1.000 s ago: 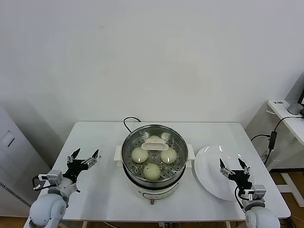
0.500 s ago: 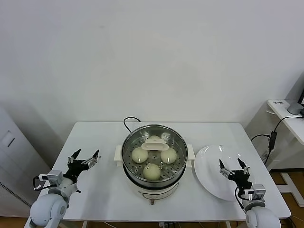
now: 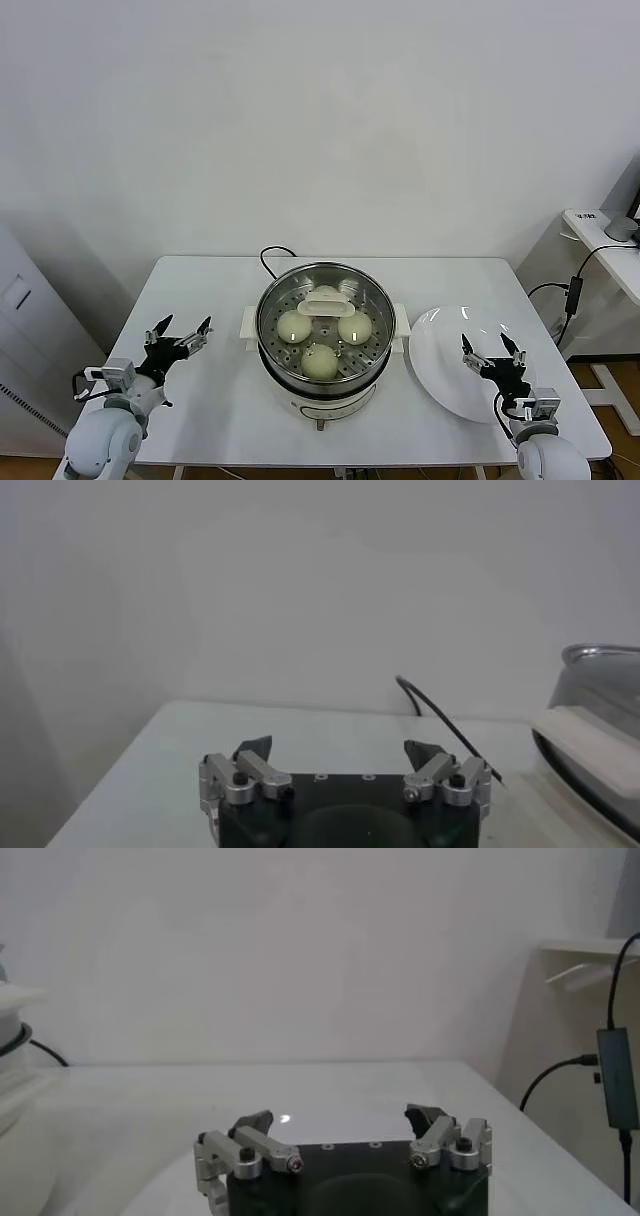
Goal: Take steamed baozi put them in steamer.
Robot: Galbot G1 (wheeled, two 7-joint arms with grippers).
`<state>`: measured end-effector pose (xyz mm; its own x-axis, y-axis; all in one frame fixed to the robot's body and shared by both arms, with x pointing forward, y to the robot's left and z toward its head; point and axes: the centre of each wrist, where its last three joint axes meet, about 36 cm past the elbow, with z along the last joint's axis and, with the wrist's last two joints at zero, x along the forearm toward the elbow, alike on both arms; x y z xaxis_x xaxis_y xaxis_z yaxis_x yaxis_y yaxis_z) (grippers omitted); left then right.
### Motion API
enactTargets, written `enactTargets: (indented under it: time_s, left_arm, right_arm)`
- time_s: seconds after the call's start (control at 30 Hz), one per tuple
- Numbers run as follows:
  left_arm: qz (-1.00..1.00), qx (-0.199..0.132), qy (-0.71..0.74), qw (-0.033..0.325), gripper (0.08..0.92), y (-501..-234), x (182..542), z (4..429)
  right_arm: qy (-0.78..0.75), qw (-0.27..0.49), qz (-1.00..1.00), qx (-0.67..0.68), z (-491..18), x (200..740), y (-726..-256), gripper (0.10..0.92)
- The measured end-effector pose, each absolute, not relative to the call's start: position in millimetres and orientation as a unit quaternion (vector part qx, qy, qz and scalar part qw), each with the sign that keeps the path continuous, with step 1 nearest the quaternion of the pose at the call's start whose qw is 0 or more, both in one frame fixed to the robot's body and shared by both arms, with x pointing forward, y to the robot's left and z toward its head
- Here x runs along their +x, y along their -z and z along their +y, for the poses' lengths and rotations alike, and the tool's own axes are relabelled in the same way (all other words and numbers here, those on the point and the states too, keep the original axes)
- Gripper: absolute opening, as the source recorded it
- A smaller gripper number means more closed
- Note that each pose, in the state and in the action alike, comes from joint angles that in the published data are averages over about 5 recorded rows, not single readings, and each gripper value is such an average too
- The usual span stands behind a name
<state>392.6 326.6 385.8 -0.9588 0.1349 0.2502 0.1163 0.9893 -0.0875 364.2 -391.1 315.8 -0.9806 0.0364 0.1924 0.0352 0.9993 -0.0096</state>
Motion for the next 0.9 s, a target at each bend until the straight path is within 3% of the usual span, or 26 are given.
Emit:
enactTargets:
  time_s: [0.9]
  left_arm:
    - [-0.988, -0.067, -0.046, 0.129, 0.823, -386.5, 392.5, 324.9]
  right_arm:
    - [0.005, 0.102, -0.995, -0.019, -388.7, 363.2, -314.7, 0.823]
